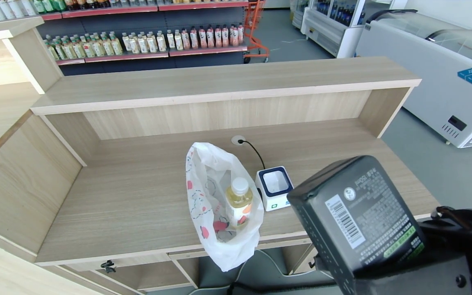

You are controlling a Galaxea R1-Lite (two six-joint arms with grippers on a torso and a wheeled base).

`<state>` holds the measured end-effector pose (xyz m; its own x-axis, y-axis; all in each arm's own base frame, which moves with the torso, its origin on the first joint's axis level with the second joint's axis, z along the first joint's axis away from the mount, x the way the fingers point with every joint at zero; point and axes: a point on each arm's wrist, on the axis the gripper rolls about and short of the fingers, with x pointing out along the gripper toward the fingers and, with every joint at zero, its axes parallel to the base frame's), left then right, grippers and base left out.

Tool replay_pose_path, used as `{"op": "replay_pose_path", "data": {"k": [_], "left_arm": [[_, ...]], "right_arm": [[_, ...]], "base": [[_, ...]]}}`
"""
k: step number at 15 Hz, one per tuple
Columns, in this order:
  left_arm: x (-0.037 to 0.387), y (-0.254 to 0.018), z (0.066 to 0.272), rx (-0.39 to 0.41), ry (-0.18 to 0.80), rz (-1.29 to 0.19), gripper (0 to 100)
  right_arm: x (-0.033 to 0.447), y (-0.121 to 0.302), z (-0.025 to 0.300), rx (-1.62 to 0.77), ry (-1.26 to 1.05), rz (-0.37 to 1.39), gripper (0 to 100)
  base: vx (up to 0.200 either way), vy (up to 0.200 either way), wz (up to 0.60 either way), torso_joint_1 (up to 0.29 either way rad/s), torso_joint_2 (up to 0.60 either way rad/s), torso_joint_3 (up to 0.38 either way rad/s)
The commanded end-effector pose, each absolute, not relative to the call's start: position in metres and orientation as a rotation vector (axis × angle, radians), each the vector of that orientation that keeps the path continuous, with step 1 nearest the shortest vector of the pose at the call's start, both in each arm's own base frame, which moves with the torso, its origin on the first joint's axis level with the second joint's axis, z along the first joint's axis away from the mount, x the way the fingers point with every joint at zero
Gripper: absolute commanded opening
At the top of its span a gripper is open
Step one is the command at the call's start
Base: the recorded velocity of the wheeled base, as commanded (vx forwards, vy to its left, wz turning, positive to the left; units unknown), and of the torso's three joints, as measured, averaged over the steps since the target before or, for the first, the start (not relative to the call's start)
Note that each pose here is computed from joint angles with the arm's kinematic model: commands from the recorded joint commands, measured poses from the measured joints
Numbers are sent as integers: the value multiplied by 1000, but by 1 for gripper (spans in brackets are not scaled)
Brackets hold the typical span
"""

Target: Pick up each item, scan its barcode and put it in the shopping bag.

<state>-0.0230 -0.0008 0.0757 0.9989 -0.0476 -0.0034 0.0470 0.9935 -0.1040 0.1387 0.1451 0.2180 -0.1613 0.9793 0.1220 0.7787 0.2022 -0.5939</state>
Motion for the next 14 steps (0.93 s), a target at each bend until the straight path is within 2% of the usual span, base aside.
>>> {"op": "replay_pose_path", "data": {"k": [1, 9, 11, 12, 13, 14], "left_arm": [[-23, -1, 76, -104, 6, -47, 100], [-23, -1, 76, -104, 7, -47, 100], [-23, -1, 76, -104, 6, -47, 100], [-23, -1, 76, -104, 6, -47, 100], [-23, -1, 76, -104, 6, -47, 100], [-23, -1, 76, -104, 6, -47, 100]], "right_arm": [[138, 144, 219, -1631, -2006, 551, 0], [135, 146, 220, -1602, -2025, 568, 0], [142, 145, 218, -1589, -1924, 645, 0], [160, 135, 210, -1585, -1617, 796, 0], [168, 127, 205, -1573, -1426, 857, 0], [179, 91, 199, -1403, -798, 898, 0]], "base": [[0, 0, 0, 0, 0, 0], [0, 0, 0, 0, 0, 0], [0, 0, 0, 0, 0, 0], [0, 0, 0, 0, 0, 0], [0, 0, 0, 0, 0, 0], [0, 0, 0, 0, 0, 0]]}}
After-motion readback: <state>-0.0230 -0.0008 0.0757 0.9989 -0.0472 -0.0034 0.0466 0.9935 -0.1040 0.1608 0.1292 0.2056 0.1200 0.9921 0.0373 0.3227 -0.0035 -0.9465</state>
